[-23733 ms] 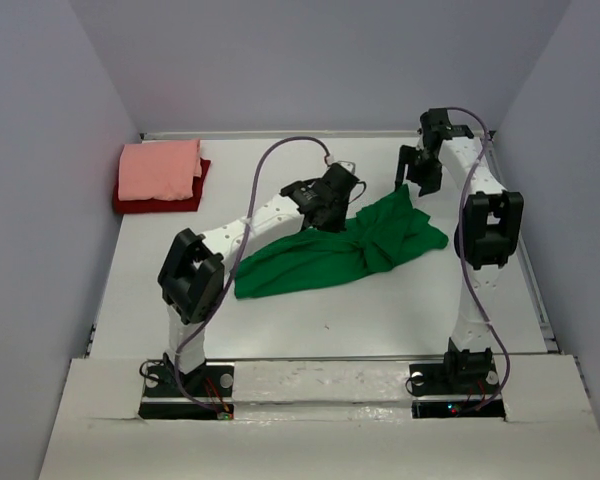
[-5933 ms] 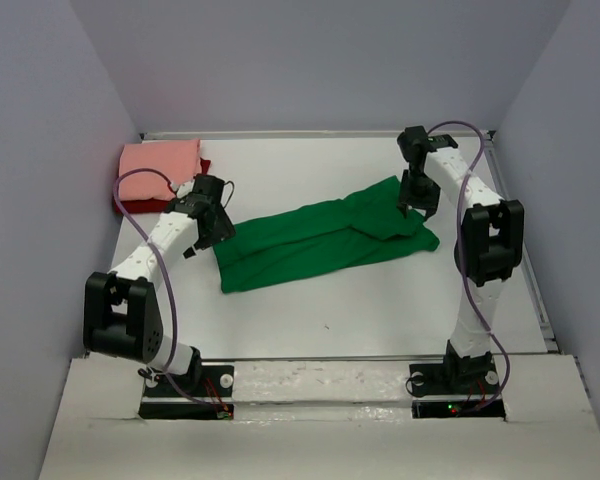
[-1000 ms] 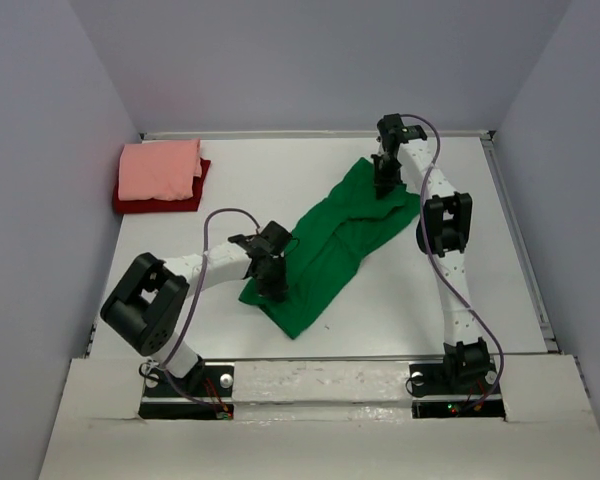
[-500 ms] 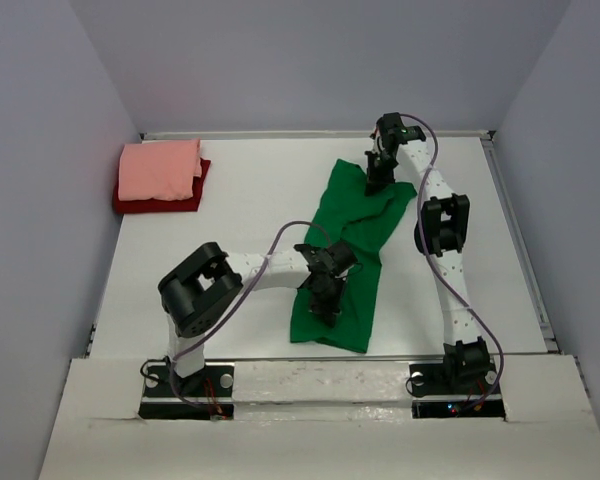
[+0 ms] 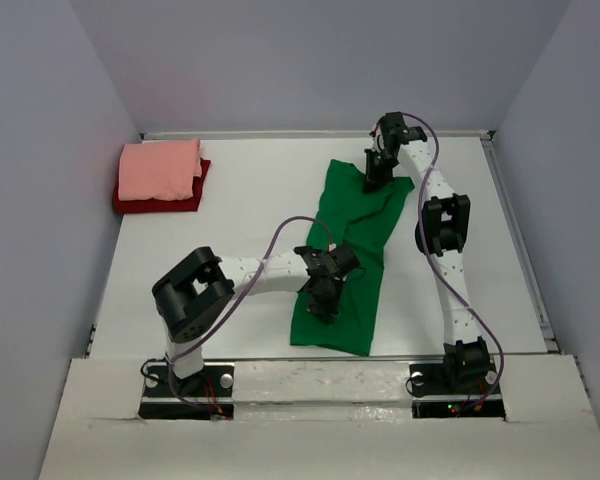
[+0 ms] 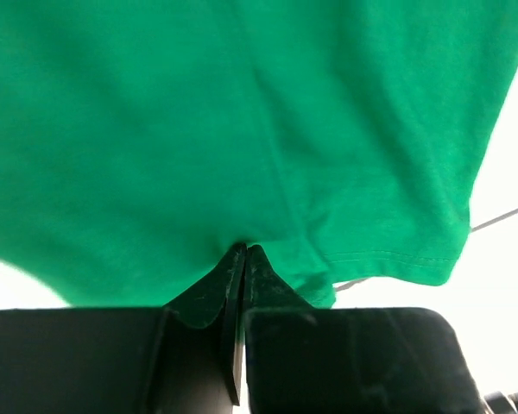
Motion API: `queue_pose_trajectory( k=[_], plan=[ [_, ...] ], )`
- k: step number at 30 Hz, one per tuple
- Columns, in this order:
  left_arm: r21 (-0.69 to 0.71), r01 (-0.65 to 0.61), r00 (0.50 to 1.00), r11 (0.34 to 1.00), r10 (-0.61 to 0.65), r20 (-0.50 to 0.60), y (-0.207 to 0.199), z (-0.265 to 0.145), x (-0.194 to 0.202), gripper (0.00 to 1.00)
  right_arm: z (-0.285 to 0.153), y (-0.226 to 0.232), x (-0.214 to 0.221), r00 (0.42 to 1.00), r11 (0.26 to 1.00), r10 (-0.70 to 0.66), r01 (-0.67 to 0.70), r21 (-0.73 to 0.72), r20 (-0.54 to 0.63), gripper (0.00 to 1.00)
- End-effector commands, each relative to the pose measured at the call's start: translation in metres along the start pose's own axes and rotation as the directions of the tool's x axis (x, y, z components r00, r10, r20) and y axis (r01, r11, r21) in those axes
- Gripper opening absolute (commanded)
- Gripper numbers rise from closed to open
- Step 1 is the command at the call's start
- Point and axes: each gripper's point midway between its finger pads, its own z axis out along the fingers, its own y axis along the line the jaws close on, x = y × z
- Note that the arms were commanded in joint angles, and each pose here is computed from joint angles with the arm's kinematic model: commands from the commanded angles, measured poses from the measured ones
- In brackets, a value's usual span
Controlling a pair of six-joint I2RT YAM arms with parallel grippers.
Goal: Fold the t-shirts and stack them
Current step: Rotate the tshirt 90 degrees
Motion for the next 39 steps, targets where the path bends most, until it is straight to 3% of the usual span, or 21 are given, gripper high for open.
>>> queue_pose_trajectory(
  k=[1, 3, 4, 5, 7, 12, 16, 19, 24, 25, 26, 27, 28, 29, 33, 34, 35, 39],
  plan=[
    [-0.089, 0.012, 0.986, 0.996, 0.003, 0.169, 0.009, -0.036, -0.031, 0.13, -0.024, 0.009, -0.034, 0.989, 0.998, -0.06, 0.064, -0.025, 0.133, 0.11],
    [-0.086, 0.011, 0.983, 0.996, 0.005, 0.186, 0.007, -0.039, -0.035, 0.2, -0.036, 0.014, -0.042, 0.984, 0.997, -0.069, 0.075, -0.03, 0.167, 0.19],
    [-0.07, 0.0, 0.979, 0.998, 0.014, 0.204, 0.003, -0.044, -0.038, 0.29, -0.043, 0.019, -0.046, 0.98, 0.995, -0.079, 0.089, -0.046, 0.184, 0.23],
    [-0.062, 0.0, 0.975, 0.998, 0.014, 0.223, 0.001, -0.048, -0.041, 0.36, -0.046, 0.02, -0.047, 0.979, 0.995, -0.08, 0.091, -0.048, 0.19, 0.34],
    [-0.073, 0.01, 0.966, 0.997, 0.01, 0.26, 0.003, -0.056, -0.047, 0.51, -0.052, 0.024, -0.05, 0.975, 0.993, -0.087, 0.1, -0.058, 0.203, 0.4],
    [-0.141, 0.036, 0.912, 0.989, 0.026, 0.41, 0.012, -0.089, -0.076, 0.56, -0.093, 0.039, -0.061, 0.955, 0.991, -0.112, 0.129, -0.046, 0.276, 0.6],
    [-0.203, 0.051, 0.892, 0.978, 0.047, 0.45, 0.025, -0.102, -0.101, 0.56, -0.134, 0.052, -0.068, 0.935, 0.988, -0.116, 0.141, -0.053, 0.336, 0.65],
    [-0.176, 0.088, 0.852, 0.98, 0.017, 0.523, 0.028, -0.129, -0.14, 0.56, -0.156, 0.059, -0.055, 0.938, 0.992, -0.111, 0.124, -0.02, 0.329, 0.66],
    [-0.108, 0.102, 0.8, 0.989, -0.017, 0.6, 0.047, -0.157, -0.216, 0.55, -0.156, 0.017, -0.005, 0.983, 0.982, -0.021, -0.015, 0.189, 0.184, 0.59],
    [-0.127, 0.099, 0.821, 0.987, -0.009, 0.57, 0.06, -0.144, -0.22, 0.54, -0.155, 0.013, 0.005, 0.987, 0.979, -0.005, -0.028, 0.202, 0.162, 0.57],
    [-0.146, 0.119, 0.816, 0.982, -0.013, 0.578, 0.077, -0.146, -0.245, 0.53, -0.169, 0.011, 0.009, 0.982, 0.974, 0.011, -0.053, 0.221, 0.186, 0.49],
    [-0.135, 0.109, 0.815, 0.985, -0.011, 0.579, 0.08, -0.145, -0.256, 0.52, -0.155, 0.003, 0.033, 0.992, 0.97, 0.04, -0.068, 0.234, 0.122, 0.34],
    [-0.13, 0.11, 0.818, 0.985, -0.015, 0.576, 0.095, -0.143, -0.28, 0.49, -0.173, 0.014, 0.028, 0.98, 0.979, 0.045, -0.082, 0.189, 0.192, 0.1],
    [-0.098, 0.11, 0.825, 0.989, -0.035, 0.564, 0.098, -0.139, -0.29, 0.45, -0.157, 0.015, 0.04, 0.986, 0.982, 0.07, -0.095, 0.162, 0.152, 0.0],
    [0.018, 0.053, 0.824, 0.998, -0.054, 0.565, 0.106, -0.131, -0.344, 0.21, -0.184, 0.036, 0.061, 0.971, 0.991, 0.118, -0.128, 0.032, 0.208, 0.0],
    [0.085, -0.002, 0.795, 0.996, -0.05, 0.605, 0.092, -0.151, -0.363, 0.05, -0.178, 0.034, 0.068, 0.972, 0.991, 0.124, -0.133, 0.029, 0.201, 0.0],
    [0.101, -0.01, 0.815, 0.995, -0.051, 0.578, 0.098, -0.124, -0.371, 0.01, -0.178, 0.033, 0.072, 0.973, 0.992, 0.115, -0.124, 0.03, 0.2, 0.0],
    [0.211, -0.059, 0.801, 0.976, -0.08, 0.594, 0.096, -0.109, -0.392, 0.0, -0.184, 0.022, 0.085, 0.978, 0.989, 0.101, -0.118, 0.087, 0.183, 0.0]
  ],
)
